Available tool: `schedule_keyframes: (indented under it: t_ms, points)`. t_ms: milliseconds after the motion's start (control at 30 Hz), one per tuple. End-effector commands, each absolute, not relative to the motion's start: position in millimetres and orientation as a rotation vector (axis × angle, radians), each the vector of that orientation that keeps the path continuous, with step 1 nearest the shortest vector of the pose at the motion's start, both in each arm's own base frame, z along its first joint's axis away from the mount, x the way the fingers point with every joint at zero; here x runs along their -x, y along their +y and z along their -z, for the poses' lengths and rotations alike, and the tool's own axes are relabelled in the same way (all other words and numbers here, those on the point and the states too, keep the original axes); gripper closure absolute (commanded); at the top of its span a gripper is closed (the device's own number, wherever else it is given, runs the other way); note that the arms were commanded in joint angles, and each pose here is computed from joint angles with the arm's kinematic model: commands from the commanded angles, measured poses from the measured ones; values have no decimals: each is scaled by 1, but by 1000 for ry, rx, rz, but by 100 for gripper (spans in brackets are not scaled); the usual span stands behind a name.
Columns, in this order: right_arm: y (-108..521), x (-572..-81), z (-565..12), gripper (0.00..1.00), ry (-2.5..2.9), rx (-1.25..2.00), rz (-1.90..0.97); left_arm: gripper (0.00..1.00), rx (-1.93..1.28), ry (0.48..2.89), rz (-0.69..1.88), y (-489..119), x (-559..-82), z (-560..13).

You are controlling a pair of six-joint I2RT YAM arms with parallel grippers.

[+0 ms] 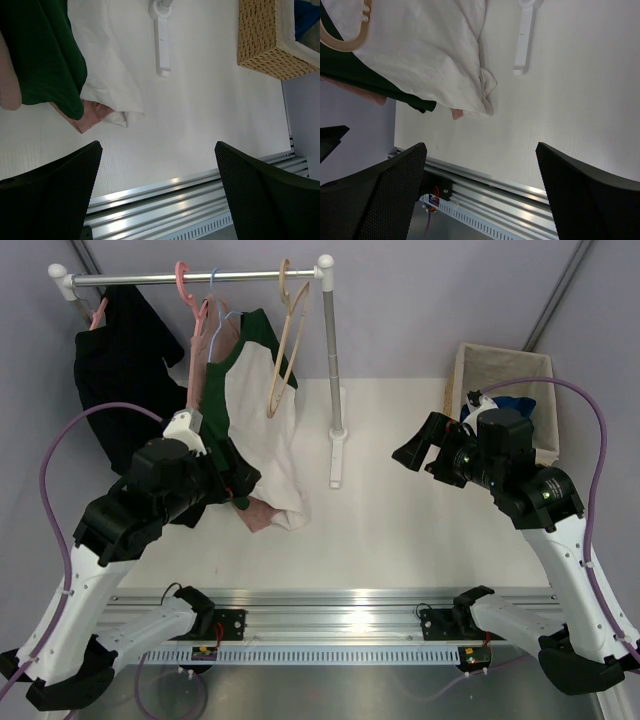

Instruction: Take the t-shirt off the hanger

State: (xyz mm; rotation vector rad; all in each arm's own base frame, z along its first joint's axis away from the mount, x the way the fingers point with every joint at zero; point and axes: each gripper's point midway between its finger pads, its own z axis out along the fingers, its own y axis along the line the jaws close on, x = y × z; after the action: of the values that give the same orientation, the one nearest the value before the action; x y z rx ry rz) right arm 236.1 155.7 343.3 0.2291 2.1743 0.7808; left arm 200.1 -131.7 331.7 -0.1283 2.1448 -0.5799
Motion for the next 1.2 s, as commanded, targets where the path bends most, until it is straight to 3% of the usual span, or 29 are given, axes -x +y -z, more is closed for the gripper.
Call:
schedule_keyframes:
  t_ms: [0, 267, 467, 767, 967, 1167]
  points:
    - [157, -236, -361, 0, 2119, -225, -811, 1, 120, 2098, 599, -136, -207, -343]
    - [157, -236, -359, 1, 2117, -220, -809, 1, 130, 2089, 579, -136, -214, -348]
    - [158, -235, -364, 1, 2100, -190, -815, 1, 159, 1953, 489, -123, -237, -395]
    - [145, -225, -375, 1, 2058, -193, -777, 1, 126, 1776, 316, -118, -309, -491]
    - [143, -219, -376, 0, 2046, -183, -785, 5, 175, 1817, 342, -104, -374, -487]
    - [139, -215, -375, 0, 2029, -161, -763, 12, 29, 1801, 362, -118, -403, -485]
